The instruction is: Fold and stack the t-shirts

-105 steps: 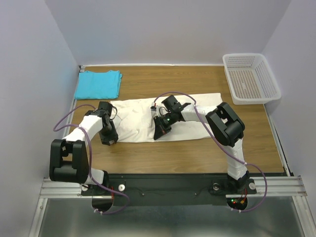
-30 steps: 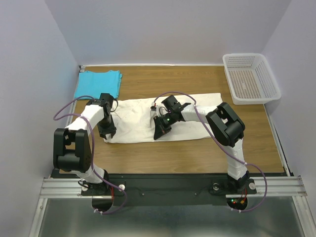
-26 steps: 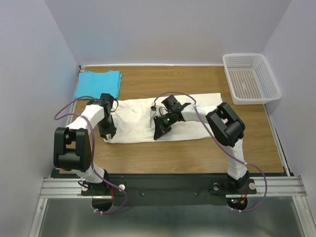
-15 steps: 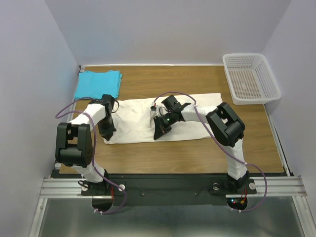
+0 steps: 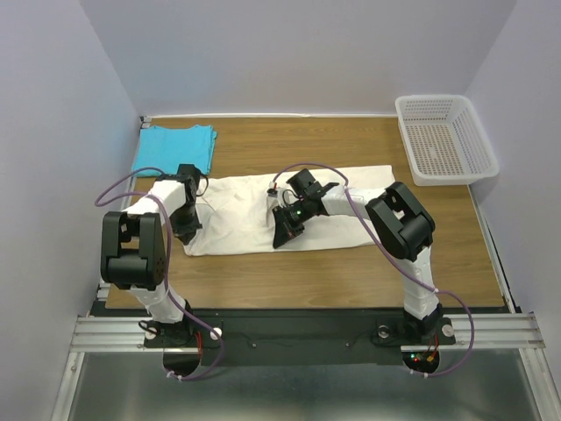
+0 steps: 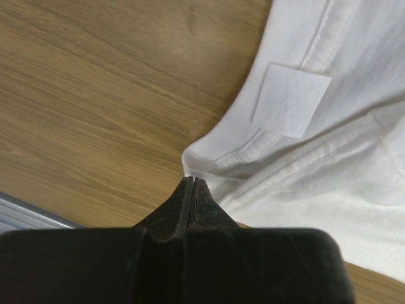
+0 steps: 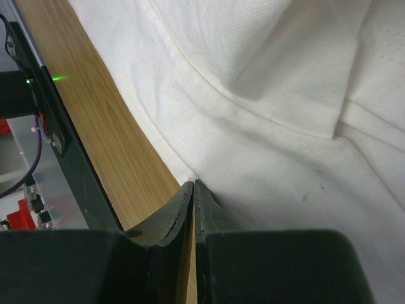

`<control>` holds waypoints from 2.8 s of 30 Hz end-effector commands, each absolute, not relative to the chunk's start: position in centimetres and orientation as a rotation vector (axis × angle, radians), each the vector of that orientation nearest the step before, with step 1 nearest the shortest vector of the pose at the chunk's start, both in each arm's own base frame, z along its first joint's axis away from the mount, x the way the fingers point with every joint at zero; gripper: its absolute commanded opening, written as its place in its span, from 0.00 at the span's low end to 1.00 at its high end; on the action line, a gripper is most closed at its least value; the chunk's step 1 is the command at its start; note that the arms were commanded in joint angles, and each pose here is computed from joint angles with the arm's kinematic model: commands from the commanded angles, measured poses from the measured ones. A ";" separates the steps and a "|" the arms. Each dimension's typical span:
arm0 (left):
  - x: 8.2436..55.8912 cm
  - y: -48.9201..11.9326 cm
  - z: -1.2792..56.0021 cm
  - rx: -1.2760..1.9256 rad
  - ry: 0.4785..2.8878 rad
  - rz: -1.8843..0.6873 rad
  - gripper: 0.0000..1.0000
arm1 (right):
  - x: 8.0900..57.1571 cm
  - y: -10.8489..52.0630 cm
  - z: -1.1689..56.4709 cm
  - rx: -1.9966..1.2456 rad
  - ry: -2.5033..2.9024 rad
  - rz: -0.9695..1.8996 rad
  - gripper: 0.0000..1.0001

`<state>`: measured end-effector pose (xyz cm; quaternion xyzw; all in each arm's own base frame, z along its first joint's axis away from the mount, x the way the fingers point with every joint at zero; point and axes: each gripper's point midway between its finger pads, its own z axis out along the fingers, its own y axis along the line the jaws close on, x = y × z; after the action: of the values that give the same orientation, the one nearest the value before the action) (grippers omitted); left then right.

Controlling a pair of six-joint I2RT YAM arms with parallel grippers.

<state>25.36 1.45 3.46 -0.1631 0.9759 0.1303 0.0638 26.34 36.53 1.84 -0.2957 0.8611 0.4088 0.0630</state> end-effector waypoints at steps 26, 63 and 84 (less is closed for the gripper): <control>27.2 -1.8 5.3 -0.326 2.908 0.040 0.31 | 27.4 33.8 -2.6 -0.916 2.676 0.951 0.12; 27.6 0.2 6.5 -0.351 2.877 0.301 0.36 | 27.4 33.8 -2.7 -0.916 2.678 0.951 0.12; 26.4 -1.1 3.0 -0.310 2.994 0.217 0.45 | 27.4 33.8 -2.6 -0.915 2.679 0.955 0.12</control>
<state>26.91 -1.83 3.49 -0.1046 0.9907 0.0489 0.0726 26.32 36.55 1.89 -0.3012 0.8585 0.4099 0.0651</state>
